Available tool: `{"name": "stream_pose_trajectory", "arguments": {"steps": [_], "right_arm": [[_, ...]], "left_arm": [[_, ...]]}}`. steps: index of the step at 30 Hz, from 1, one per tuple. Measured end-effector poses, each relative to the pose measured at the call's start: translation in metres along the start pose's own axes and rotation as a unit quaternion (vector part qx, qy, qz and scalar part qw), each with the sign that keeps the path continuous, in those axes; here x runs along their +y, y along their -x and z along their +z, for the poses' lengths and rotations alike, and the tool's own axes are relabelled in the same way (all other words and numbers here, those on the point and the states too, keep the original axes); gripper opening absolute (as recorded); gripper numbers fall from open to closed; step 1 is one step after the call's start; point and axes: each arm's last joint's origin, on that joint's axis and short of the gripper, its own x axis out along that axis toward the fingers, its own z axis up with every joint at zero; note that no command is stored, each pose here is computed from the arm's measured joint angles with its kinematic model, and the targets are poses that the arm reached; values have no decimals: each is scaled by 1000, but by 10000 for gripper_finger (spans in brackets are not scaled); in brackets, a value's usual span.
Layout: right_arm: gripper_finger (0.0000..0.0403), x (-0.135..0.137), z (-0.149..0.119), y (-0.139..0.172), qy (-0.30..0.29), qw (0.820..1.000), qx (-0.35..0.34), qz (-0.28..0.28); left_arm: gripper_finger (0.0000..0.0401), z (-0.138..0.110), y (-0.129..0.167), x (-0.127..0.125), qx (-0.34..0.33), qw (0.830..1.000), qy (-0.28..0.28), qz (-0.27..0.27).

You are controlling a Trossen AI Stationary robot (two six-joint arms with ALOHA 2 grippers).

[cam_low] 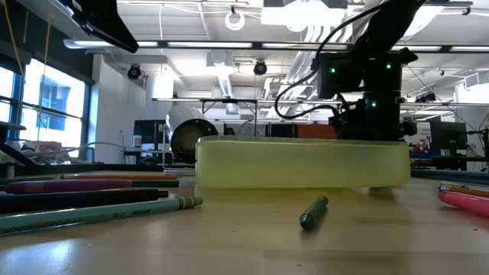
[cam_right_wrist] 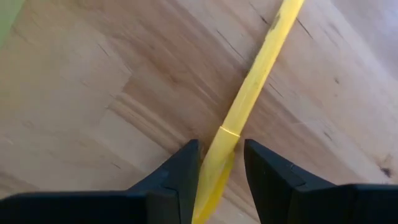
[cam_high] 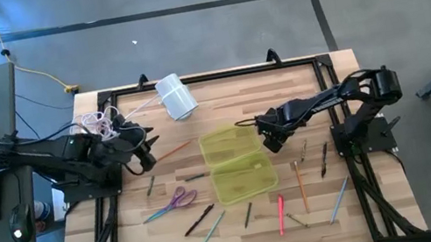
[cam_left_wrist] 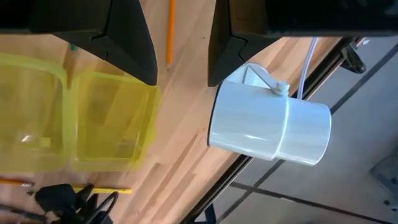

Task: Pick & place school supplies into a supply box
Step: Put the yellow pen into the supply box

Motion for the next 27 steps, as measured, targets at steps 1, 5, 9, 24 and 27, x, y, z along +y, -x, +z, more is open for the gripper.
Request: {"name": "stream_pose_trajectory", "arguments": {"steps": [1, 5, 9, 24, 27], "right_arm": [[117, 1, 0, -4, 3, 1000, 4, -6], [112, 4, 0, -12, 18, 1000, 13, -17], [75, 3, 0, -9, 21, 1000, 18, 1], [12, -17, -14, 70, 89, 985, -103, 110], [6, 3, -13, 85, 142, 955, -177, 190]], "left_arm": [[177, 0, -1, -1, 2, 1000, -2, 1], [177, 0, -2, -1, 2, 1000, -3, 3], [177, 0, -2, -1, -2, 1000, -3, 14], [177, 1, -1, 0, -9, 999, -3, 31], [177, 1, -1, 0, -9, 999, -3, 31]]}}
